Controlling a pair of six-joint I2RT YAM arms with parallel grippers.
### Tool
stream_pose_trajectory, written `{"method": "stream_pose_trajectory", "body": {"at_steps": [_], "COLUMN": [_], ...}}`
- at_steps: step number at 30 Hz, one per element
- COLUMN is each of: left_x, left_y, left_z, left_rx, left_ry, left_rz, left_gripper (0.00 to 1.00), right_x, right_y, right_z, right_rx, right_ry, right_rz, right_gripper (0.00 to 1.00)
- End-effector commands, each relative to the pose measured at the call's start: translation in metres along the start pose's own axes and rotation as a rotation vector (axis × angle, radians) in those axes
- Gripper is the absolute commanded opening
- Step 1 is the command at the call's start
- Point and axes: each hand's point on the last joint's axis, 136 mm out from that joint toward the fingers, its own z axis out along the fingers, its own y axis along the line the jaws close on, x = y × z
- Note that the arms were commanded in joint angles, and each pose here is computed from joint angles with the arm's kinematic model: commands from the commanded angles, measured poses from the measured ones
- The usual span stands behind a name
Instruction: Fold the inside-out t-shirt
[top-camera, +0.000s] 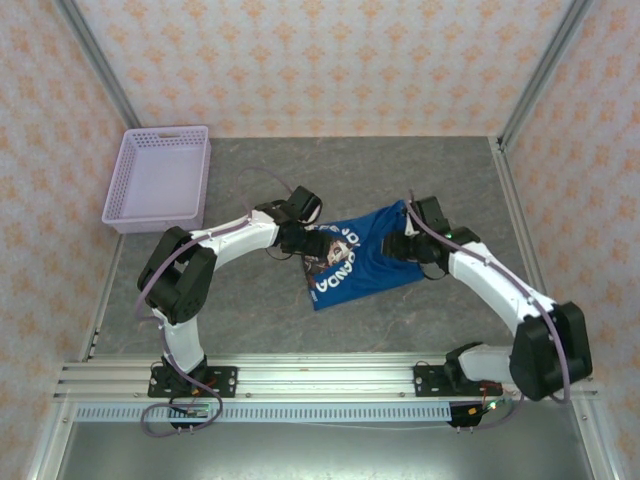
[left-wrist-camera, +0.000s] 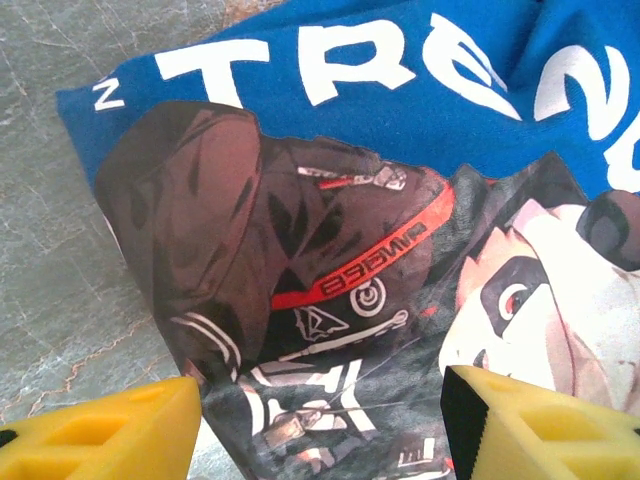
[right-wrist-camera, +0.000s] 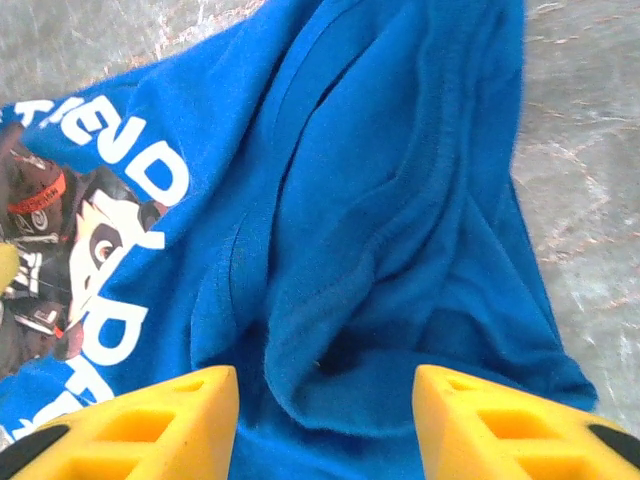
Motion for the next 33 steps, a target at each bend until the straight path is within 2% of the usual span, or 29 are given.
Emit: {"method": "stream_pose_trajectory", "body": {"at_steps": [1,3,7,9,12,20,26,30,33], "left_x": [-0.008,-0.007,-0.006,-0.006,-0.005,-0.001,0.001,0.001,-0.001], "left_y": [-0.003,-0.004,-0.003,-0.003,0.000,0.006,0.010,0.009,0.007], "left_z": [-0.015,-0.015,-0.014,-0.013,-0.010,0.002,0.008,0.010,0.010], "left_rx": [-0.020,-0.021,-0.025,-0.029,-0.040,-0.066,-0.083,-0.074,-0.069], "left_ry": [-0.032,-0.033,-0.029,-0.029,-0.023,-0.002,0.009,0.007,0.003], "left_rz": [0.034,0.036,0.039,0.041,0.043,0.052,0.056,0.054,0.054], "left_gripper": [0.66,0.66,0.66,0.66,0.66,0.66,0.66,0.66,0.66], "right_x": [0.003,0.008,0.010,0.012,0.020,0.032,0.039,0.021,0.000], "right_y": [0.003,-0.001,-0.012,-0.021,-0.037,-0.071,-0.093,-0.096,-0.100], "right_z": [0.016,0.023,0.022,0.017,0.011,0.006,0.013,0.014,0.014], "right_rx": [0.040,0.069,0.129,0.166,0.218,0.244,0.283,0.260,0.271], "right_ry": [0.061,0.097,0.107,0.101,0.108,0.052,0.053,0.003,-0.037], "right_rz": [-0.069,-0.072,-0.065,-0.044,0.020,0.249,0.353,0.359,0.342], "right_gripper": [0.49,0.42,0.14,0.07,0.03,0.04,0.09,0.16,0.17]}}
